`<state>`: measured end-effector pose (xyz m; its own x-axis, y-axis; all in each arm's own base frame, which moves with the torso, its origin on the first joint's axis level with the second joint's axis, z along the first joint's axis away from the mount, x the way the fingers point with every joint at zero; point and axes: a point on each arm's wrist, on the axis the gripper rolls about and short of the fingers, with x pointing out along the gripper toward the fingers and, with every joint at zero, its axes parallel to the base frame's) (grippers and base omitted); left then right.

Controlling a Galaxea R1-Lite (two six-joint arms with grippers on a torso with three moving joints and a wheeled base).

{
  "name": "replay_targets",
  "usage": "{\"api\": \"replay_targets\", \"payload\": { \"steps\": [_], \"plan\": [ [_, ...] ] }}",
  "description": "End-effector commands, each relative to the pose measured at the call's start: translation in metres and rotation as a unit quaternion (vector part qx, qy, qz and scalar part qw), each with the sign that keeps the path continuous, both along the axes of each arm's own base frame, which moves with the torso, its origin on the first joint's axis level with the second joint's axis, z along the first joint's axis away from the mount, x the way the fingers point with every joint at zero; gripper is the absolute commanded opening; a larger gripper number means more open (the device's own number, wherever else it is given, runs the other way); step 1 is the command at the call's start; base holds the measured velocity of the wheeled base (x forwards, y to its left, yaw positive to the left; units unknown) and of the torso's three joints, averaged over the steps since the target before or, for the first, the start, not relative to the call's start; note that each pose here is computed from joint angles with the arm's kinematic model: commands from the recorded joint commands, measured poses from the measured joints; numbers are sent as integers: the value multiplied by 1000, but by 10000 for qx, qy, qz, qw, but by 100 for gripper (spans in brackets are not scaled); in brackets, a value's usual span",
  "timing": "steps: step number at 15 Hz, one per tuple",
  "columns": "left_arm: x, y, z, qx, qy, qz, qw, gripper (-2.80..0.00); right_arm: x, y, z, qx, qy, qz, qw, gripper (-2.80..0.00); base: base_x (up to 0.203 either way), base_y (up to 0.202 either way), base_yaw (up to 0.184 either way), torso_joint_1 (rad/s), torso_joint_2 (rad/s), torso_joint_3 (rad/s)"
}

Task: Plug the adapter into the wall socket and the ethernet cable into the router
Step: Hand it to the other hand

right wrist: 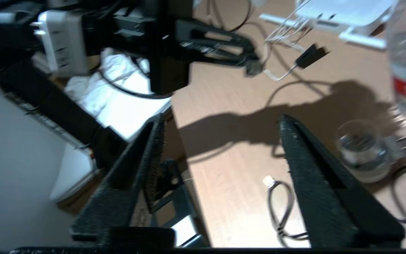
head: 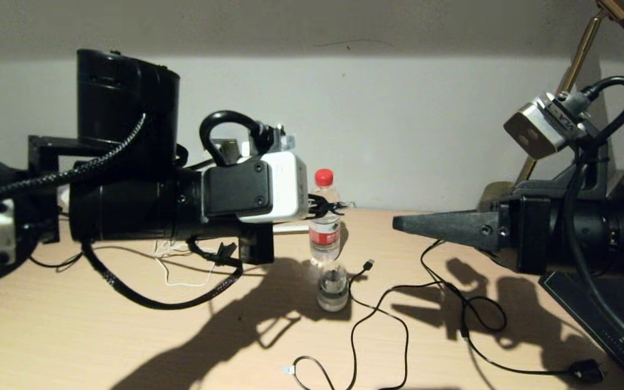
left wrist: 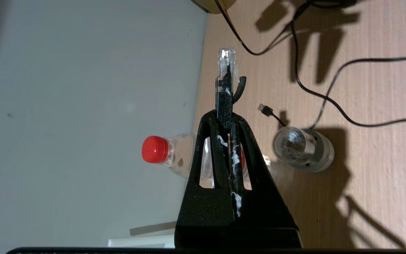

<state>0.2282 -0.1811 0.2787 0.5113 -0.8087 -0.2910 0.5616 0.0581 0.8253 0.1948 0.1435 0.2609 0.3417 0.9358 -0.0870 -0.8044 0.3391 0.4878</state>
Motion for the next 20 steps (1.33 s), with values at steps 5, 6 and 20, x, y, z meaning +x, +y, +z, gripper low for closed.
{"api": "replay_targets", "payload": {
  "steps": [5, 6, 20],
  "plan": [
    [-2, -1, 22, 216, -265, 103, 9994, -280, 18, 14, -3, -182, -220, -204, 9994, 0, 0, 0, 0, 0, 0, 0],
    [-3, -4, 24, 187, -306, 56, 9993, -280, 20, 16, -4, -243, -340, -174, 9990, 0, 0, 0, 0, 0, 0, 0],
    [-13, -6, 28, 164, -458, -134, 9987, -280, 19, 35, -3, 144, -898, -211, 9956, 0, 0, 0, 0, 0, 0, 0]
  ]
}}
